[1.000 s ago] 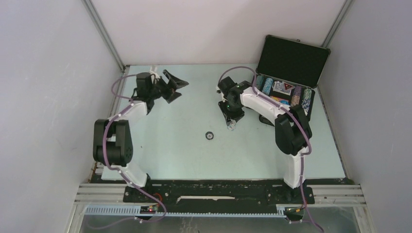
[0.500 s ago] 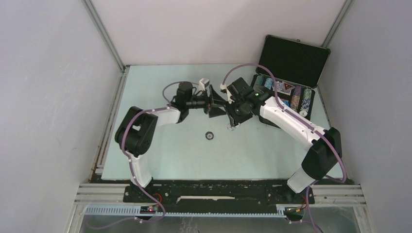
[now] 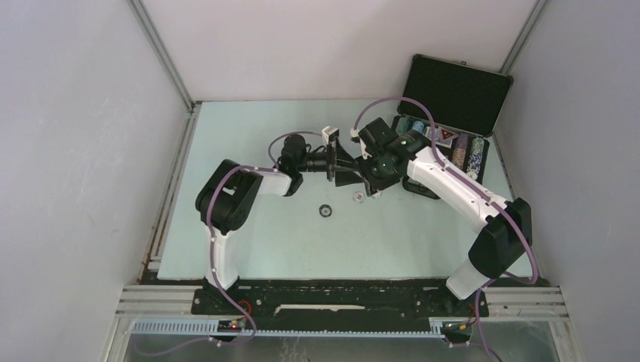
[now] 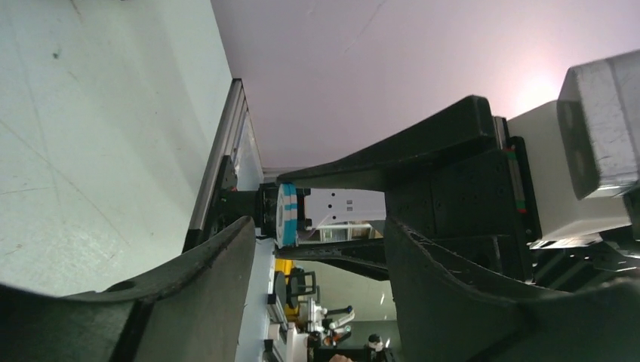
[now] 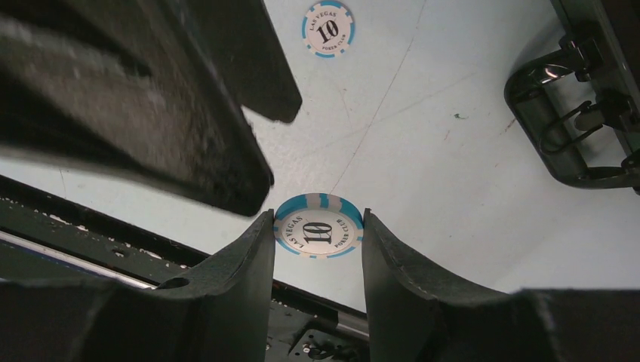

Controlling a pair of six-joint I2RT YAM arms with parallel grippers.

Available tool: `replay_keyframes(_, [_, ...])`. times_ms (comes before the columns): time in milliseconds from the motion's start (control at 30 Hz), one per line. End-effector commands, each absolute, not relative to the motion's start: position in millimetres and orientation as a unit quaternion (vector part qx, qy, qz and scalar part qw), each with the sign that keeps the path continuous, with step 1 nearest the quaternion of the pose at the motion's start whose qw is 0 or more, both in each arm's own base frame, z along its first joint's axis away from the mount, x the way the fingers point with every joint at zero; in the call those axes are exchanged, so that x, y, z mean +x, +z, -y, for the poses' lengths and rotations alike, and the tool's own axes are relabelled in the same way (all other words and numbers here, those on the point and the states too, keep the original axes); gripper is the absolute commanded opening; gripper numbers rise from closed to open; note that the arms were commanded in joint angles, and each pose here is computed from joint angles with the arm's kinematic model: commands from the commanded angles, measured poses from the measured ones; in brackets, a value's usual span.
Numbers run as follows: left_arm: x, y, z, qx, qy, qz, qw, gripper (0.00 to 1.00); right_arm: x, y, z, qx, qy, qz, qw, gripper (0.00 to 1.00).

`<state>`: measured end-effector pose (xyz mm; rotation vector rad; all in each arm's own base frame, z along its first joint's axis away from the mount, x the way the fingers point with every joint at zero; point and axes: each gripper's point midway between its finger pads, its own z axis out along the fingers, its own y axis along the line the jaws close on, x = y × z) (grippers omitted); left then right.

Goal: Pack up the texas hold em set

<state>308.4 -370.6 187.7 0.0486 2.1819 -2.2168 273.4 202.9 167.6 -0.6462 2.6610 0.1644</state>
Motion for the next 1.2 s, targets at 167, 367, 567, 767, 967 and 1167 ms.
replay_keyframes(167, [285,202,390,0.099,-0.711,-0.696,0.017,0.58,283,198,-202,-0.211,0.068,-0.944,0.244,0.0])
replay_keyframes(367, [277,191,395,0.133,-0.679,-0.722,0.024,0.59,285,206,-196,-0.205,0.066,-0.942,0.258,0.0])
replay_keyframes(567, [271,189,396,0.156,-0.662,-0.733,0.023,0.5,282,205,-201,-0.218,0.073,-0.939,0.256,0.0])
replay_keyframes(767, [259,205,402,0.176,-0.68,-0.712,0.015,0.48,282,201,-205,-0.223,0.072,-0.939,0.253,0.0])
replay_keyframes(967, [252,220,405,0.172,-0.706,-0.687,0.006,0.4,284,199,-205,-0.222,0.067,-0.939,0.255,0.0])
replay_keyframes(1167, [250,223,406,0.169,-0.711,-0.683,0.005,0.12,286,195,-206,-0.221,0.064,-0.938,0.258,0.0])
